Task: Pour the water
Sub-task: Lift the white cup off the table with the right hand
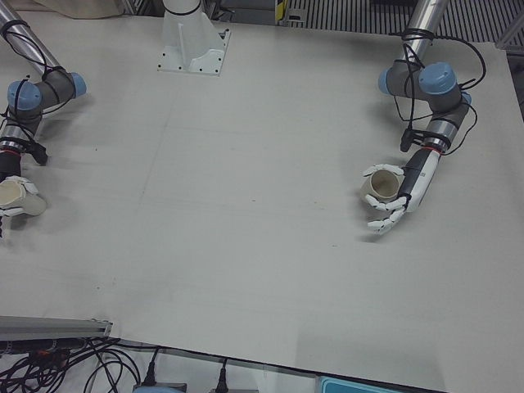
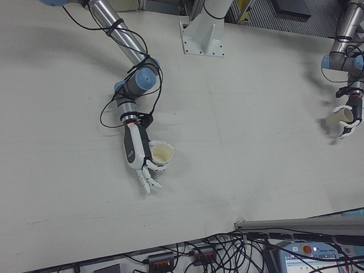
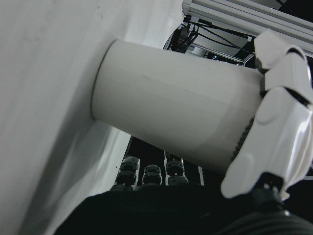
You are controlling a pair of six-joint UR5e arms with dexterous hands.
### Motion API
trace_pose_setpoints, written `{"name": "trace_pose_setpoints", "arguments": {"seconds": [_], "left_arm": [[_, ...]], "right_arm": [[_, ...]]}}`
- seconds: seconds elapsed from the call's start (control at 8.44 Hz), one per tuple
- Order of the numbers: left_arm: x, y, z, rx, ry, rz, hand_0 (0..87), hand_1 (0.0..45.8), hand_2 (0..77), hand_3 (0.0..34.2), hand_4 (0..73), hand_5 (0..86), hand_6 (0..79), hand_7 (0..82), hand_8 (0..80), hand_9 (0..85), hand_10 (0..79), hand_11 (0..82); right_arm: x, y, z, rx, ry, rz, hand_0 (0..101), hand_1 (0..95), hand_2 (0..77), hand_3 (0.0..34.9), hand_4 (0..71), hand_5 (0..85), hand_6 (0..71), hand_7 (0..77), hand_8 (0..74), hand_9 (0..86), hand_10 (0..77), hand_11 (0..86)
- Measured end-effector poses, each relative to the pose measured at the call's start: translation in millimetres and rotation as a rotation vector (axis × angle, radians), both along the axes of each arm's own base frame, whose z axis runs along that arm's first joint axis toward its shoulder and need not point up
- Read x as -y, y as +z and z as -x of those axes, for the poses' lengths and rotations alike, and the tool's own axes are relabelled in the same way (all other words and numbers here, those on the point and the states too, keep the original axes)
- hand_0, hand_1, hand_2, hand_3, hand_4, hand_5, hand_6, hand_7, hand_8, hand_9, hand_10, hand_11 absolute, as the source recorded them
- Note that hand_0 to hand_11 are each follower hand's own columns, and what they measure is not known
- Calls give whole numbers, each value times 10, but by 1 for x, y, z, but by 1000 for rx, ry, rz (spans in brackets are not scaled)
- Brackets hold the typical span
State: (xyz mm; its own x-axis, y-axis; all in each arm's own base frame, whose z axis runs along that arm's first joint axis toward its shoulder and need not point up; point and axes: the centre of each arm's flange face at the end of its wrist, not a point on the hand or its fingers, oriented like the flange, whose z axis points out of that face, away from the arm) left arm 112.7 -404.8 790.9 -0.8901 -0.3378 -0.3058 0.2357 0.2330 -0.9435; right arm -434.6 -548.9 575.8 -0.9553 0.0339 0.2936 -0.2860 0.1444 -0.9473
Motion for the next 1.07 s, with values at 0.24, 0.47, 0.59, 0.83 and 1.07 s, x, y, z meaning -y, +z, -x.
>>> {"name": "trace_pose_setpoints", "arguments": {"seconds": [0.24,0.47,0.59,0.83,1.07], "left_arm": [[0,0,0,0,0,0,518,185,289,0,469,387,142,278,147,229,76,114],[1,-3,-1,-11,1,-2,512,185,289,0,469,387,142,278,147,229,76,125],[2,-6,-2,-26,3,-3,510,185,289,0,469,387,142,278,147,229,76,125],[11,-32,-13,-54,23,-35,510,185,295,0,469,387,142,278,147,229,76,125],[41,-100,-53,-80,90,-100,510,185,295,0,469,387,158,305,164,262,76,131]], "right_arm": [[-1,-1,1,4,-2,-2,490,147,245,11,442,415,125,229,33,76,65,109],[-2,-11,1,24,-5,-13,490,147,245,11,442,415,125,229,33,76,65,109],[-4,-22,-2,43,-10,-28,501,136,300,6,447,458,136,245,33,82,71,104],[-12,-42,-17,79,-19,-59,497,164,327,6,382,491,136,240,33,60,60,93],[-15,-62,-35,87,-34,-78,504,180,393,7,300,567,136,240,22,49,38,82]]}}
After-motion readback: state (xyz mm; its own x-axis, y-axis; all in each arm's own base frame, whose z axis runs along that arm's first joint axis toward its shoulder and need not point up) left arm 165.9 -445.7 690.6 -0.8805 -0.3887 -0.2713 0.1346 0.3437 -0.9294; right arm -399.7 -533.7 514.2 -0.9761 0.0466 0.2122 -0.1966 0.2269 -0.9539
